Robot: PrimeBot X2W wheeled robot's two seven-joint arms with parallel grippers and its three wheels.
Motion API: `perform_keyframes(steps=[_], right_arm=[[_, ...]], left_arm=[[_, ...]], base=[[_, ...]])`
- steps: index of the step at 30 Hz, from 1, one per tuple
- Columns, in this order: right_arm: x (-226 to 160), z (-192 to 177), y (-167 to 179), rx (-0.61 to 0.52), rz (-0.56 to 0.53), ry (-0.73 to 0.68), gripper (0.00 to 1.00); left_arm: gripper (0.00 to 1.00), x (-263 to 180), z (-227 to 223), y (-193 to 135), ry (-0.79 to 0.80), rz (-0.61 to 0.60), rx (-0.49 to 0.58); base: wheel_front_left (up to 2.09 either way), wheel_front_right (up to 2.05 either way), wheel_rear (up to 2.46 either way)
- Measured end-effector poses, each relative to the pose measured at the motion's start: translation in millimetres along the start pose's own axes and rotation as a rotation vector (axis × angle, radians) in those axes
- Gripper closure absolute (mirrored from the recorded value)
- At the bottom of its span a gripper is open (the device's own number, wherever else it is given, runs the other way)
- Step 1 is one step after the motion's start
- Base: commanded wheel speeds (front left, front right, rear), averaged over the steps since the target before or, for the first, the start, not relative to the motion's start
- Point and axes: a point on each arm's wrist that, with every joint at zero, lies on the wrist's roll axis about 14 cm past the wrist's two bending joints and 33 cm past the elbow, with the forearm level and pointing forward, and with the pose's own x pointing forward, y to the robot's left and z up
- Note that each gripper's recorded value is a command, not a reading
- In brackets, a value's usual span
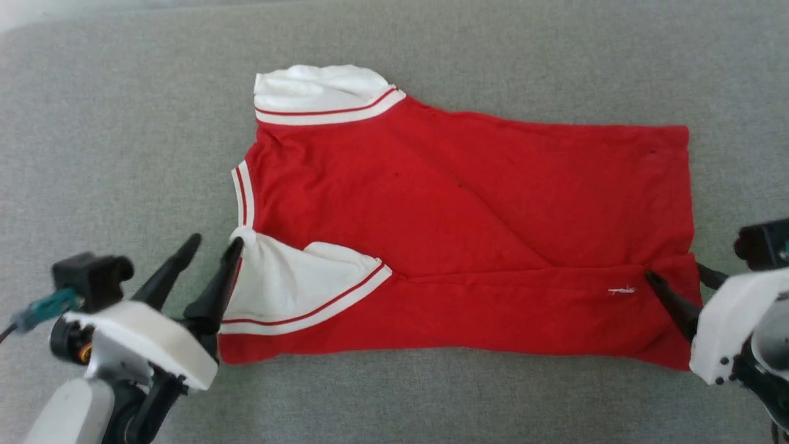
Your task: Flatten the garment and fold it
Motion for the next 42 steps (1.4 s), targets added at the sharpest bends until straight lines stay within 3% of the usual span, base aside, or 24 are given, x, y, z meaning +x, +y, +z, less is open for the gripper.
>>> perform_keyframes(steps=[9, 18, 28, 35, 42], right_arm=[[-52, 40, -14, 0.022, -0.129, -0.390, 0.00], [-92, 47, -11, 0.029, -0.231, -0.638, 0.00], [-87, 42, -2, 0.018, -0.224, -0.631, 0.00], [-81, 34, -5, 0.025, -0.235, -0.599, 0.00], [-75, 28, -10, 0.032, -0.249, -0.572, 0.00]], left_arm=[[0.00, -55, 53, 6, -0.408, 0.173, 0.020], [0.00, -89, 28, 1, -0.423, 0.252, 0.047], [0.00, -70, -26, 3, -0.062, 0.192, 0.087], [0.00, -54, -52, 0, 0.146, 0.142, 0.061], [0.00, -49, -81, 9, 0.374, 0.157, 0.072]], base=[[0.00, 0.00, 0.00], [0.00, 0.00, 0.00], [0.00, 0.00, 0.00], [0.00, 0.00, 0.00], [0.00, 0.00, 0.00]])
